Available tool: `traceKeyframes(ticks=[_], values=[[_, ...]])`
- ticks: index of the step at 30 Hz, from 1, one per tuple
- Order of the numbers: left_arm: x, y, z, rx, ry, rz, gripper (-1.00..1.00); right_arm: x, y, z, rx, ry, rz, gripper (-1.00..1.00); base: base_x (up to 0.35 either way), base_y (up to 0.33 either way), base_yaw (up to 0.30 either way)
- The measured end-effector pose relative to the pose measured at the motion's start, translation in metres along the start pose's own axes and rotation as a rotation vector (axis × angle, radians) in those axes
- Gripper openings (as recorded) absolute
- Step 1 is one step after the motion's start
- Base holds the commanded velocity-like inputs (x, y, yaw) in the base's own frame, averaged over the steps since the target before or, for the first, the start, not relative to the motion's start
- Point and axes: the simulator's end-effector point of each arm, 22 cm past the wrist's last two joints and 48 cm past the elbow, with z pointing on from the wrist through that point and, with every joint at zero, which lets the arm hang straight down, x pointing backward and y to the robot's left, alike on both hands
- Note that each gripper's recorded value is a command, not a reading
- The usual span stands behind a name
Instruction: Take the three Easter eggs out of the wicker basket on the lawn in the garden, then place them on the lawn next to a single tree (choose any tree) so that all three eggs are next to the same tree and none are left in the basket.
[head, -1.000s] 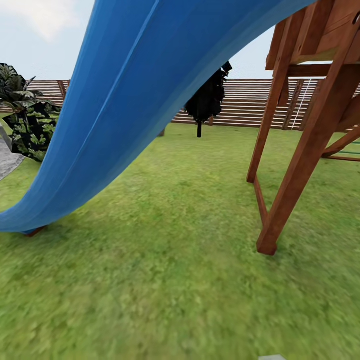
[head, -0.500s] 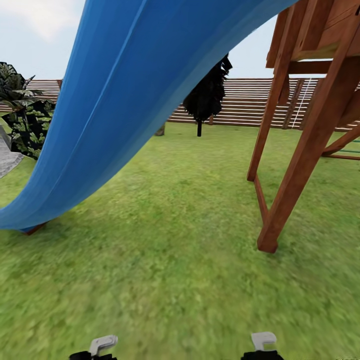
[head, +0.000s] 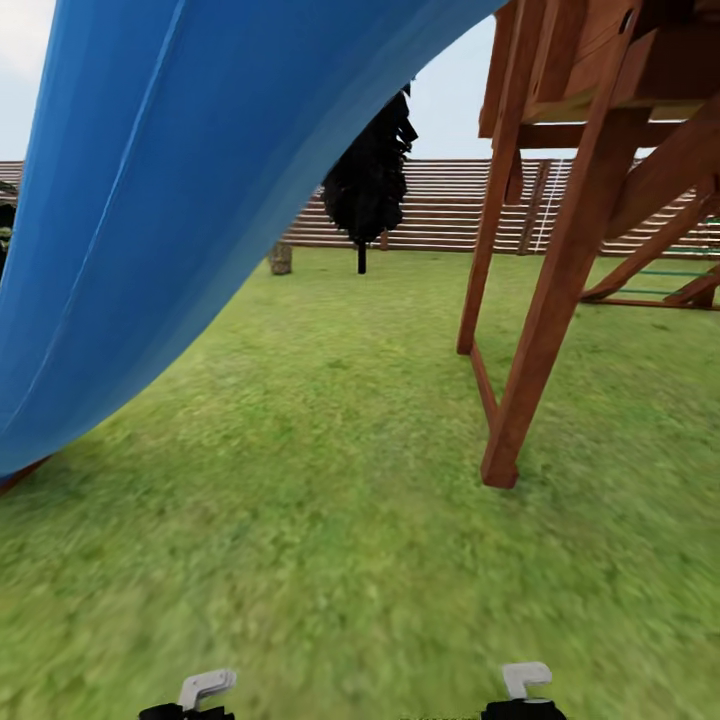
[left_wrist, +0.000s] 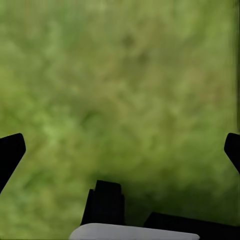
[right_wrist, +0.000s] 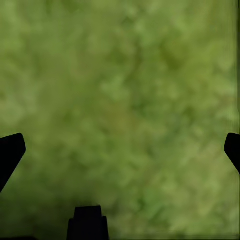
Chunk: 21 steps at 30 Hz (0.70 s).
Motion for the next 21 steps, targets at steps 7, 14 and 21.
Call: traceKeyframes(ticks=[7, 14, 21], values=[[0.021, 0.000, 0.016, 0.000, 0.034, 0.001, 1.00, 0.005, 0.002, 0.012, 0.000, -0.002, 0.001, 1.00, 0.236, 0.000, -0.121], [0.034, 0.001, 0.032, -0.001, 0.051, 0.000, 1.00, 0.013, 0.005, 0.026, 0.000, 0.002, 0.001, 1.00, 0.111, 0.000, 0.007], [0.044, 0.002, 0.048, -0.003, 0.062, 0.000, 1.00, 0.025, 0.008, 0.042, -0.001, 0.016, -0.001, 1.00, 0.004, 0.000, 0.057]])
